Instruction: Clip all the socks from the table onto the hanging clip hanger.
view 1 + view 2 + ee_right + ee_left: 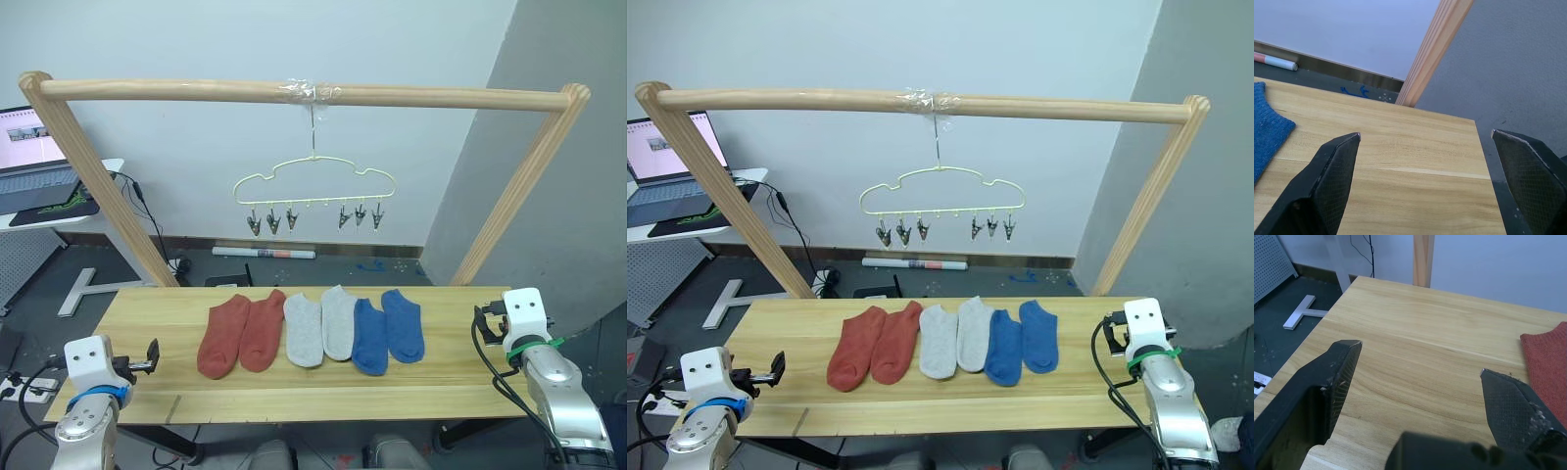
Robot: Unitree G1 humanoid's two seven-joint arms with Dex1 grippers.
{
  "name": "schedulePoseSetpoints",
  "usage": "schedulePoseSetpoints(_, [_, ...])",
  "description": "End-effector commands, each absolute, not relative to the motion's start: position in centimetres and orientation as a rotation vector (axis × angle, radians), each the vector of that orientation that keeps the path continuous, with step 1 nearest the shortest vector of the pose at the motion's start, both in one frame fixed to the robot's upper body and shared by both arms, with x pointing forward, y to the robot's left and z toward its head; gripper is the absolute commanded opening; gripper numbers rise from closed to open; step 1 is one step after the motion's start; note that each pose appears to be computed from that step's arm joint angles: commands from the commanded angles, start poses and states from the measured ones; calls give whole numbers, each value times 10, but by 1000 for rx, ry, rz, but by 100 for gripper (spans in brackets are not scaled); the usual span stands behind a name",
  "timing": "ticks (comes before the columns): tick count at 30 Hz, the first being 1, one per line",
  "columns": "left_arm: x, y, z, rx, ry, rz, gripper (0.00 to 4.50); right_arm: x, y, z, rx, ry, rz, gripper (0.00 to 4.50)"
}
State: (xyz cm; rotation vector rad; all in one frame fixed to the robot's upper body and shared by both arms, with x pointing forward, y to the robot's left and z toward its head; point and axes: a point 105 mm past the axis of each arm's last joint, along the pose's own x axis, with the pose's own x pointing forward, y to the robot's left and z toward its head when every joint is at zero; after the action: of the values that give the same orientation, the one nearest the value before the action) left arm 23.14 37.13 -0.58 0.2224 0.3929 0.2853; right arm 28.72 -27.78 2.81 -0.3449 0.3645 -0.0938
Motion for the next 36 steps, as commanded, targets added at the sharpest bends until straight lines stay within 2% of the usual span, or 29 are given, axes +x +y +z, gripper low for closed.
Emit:
schedulePoseSetpoints(1, [237, 376, 15, 260, 330, 290, 447, 294, -283, 45, -361, 308, -108, 450])
schedulePoseSetpoints(10, [240, 367, 47, 285, 259, 234, 447, 301, -265, 52, -396, 268, 5, 450])
schedulePoseSetpoints(16, [253, 325, 94, 277, 137, 56, 447, 311, -222, 72, -349, 186, 260, 450])
schedulePoseSetpoints(21, [268, 280, 136, 214, 17, -122, 447, 311, -176, 96, -293, 116, 561, 450])
schedulePoseSetpoints(28, [295, 231, 162, 150, -65, -254, 447, 315, -121, 149, -333, -67, 841, 450])
schedulePoseSetpoints(33, [315, 221, 171, 112, -112, -250, 447, 306, -83, 174, -329, -127, 1063, 450])
schedulePoseSetpoints(36, [326, 220, 179, 86, -145, -224, 388, 303, -68, 187, -313, -157, 1128, 450])
